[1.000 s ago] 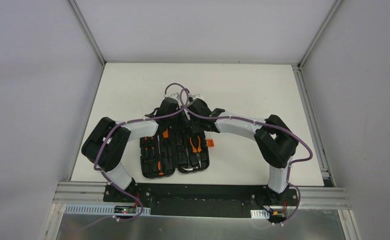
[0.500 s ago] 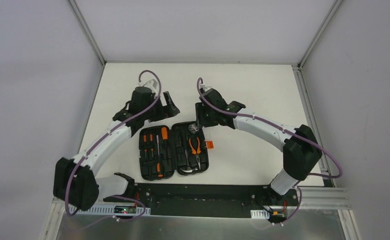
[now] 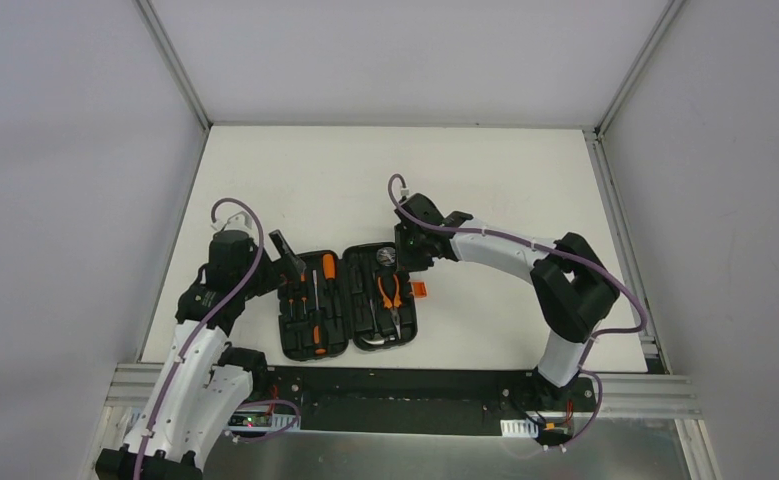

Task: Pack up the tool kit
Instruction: Move the toolbox to the center of the board, then close the toolbox at the center of the board.

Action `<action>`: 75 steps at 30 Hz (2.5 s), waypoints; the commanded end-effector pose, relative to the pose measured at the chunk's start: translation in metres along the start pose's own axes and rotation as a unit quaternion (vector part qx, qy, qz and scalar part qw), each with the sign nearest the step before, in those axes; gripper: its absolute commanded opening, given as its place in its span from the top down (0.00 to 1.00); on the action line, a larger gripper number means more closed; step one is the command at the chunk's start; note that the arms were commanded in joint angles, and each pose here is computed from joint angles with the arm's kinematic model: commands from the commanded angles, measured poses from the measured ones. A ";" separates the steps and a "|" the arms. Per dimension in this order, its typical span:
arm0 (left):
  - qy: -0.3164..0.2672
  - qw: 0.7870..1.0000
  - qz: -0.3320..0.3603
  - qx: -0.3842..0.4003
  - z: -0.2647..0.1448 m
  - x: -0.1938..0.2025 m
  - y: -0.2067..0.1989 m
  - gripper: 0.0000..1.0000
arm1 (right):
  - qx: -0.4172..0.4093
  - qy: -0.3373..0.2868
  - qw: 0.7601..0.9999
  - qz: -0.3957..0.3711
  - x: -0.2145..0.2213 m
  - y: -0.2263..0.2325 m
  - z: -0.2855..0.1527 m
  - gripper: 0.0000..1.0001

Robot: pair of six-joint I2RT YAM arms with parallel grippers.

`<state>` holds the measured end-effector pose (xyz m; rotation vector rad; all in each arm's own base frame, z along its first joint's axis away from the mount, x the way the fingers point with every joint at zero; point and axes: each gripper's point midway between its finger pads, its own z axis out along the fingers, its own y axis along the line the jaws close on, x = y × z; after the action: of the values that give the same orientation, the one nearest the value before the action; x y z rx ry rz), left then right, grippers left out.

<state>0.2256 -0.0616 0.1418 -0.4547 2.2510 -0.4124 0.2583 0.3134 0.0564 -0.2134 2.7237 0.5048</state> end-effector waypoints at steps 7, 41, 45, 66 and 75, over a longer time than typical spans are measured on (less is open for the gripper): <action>-0.003 0.998 -0.040 -0.051 -0.004 0.022 0.031 0.01 | 0.084 -0.017 0.996 0.013 -0.002 -0.048 0.011 0.74; 0.097 0.983 -0.123 0.098 0.103 0.014 -0.047 0.02 | 0.003 -0.083 0.987 0.141 -0.053 -0.112 -0.036 0.58; 0.112 0.977 -0.133 0.121 0.117 0.015 -0.058 0.02 | -0.013 -0.066 0.985 0.161 -0.045 -0.111 -0.013 0.59; 0.135 0.947 -0.112 0.271 0.062 0.013 -0.140 0.18 | -0.065 -0.021 0.982 0.176 -0.025 -0.093 0.025 0.65; 0.122 0.942 -0.081 0.303 0.033 0.006 -0.176 0.18 | -0.071 -0.023 0.982 0.171 -0.025 -0.081 0.023 0.65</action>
<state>0.3004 -0.1655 0.1350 -0.4672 2.2317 -0.9518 0.3307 0.2172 0.0329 0.2740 2.6187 0.6888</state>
